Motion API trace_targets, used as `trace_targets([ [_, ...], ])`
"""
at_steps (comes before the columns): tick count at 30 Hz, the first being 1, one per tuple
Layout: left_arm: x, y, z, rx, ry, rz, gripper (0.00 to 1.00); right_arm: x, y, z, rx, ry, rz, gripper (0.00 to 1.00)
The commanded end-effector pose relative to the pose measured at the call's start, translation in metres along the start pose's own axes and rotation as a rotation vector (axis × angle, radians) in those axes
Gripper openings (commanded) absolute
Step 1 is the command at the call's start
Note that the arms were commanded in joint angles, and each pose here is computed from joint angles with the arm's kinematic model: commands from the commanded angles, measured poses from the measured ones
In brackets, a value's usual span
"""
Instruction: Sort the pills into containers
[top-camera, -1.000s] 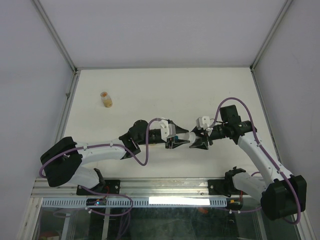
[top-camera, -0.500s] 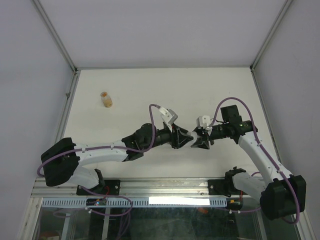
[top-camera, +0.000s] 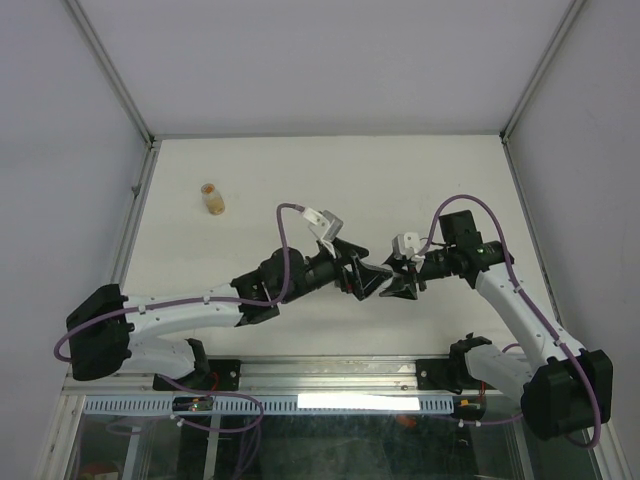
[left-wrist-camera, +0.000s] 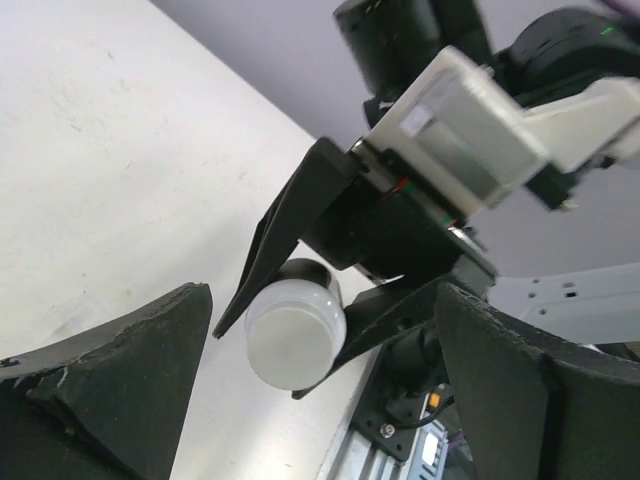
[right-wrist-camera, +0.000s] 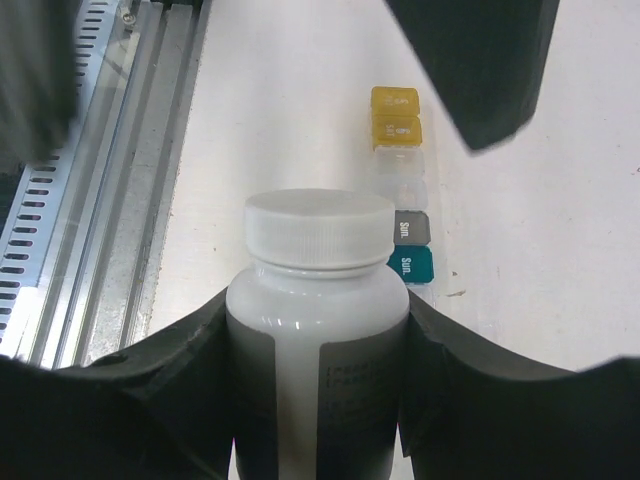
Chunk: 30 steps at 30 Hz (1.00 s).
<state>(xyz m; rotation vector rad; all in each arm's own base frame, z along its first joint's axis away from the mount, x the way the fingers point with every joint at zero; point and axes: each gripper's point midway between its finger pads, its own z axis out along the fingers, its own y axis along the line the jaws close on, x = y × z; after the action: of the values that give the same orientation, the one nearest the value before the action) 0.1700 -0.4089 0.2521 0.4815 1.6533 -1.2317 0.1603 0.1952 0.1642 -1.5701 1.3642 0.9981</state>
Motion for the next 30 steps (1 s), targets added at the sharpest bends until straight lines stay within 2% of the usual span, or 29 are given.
trace_targets([
  [1,-0.040,-0.016,-0.025,0.045,-0.131,0.037,0.99,-0.018,-0.003,0.000,-0.008,-0.056,-0.065,0.00],
  [5,-0.045,-0.013,-0.047,0.057,-0.155,0.166,0.99,-0.019,-0.003,0.000,-0.010,-0.058,-0.066,0.00],
  [9,-0.046,-0.026,-0.066,0.193,-0.191,0.458,0.99,-0.019,-0.003,0.000,-0.011,-0.061,-0.065,0.00],
  [12,-0.032,-0.031,-0.065,0.303,-0.166,0.680,0.99,-0.019,-0.003,0.000,-0.011,-0.061,-0.064,0.00],
  [15,-0.017,-0.026,-0.055,0.359,-0.128,0.814,0.99,-0.019,-0.003,-0.001,-0.008,-0.060,-0.062,0.00],
  [19,-0.009,-0.013,-0.031,0.350,-0.068,0.842,0.97,-0.018,-0.003,0.000,-0.011,-0.061,-0.057,0.00],
  [23,-0.010,-0.003,-0.013,0.352,-0.031,0.815,0.89,-0.018,-0.002,0.000,-0.013,-0.062,-0.056,0.00],
  [26,-0.008,-0.001,-0.008,0.375,-0.006,0.784,0.79,-0.017,-0.003,0.000,-0.013,-0.061,-0.056,0.00],
  [30,-0.011,-0.002,-0.007,0.386,-0.021,0.762,0.77,-0.017,-0.003,0.000,-0.013,-0.061,-0.054,0.00],
])
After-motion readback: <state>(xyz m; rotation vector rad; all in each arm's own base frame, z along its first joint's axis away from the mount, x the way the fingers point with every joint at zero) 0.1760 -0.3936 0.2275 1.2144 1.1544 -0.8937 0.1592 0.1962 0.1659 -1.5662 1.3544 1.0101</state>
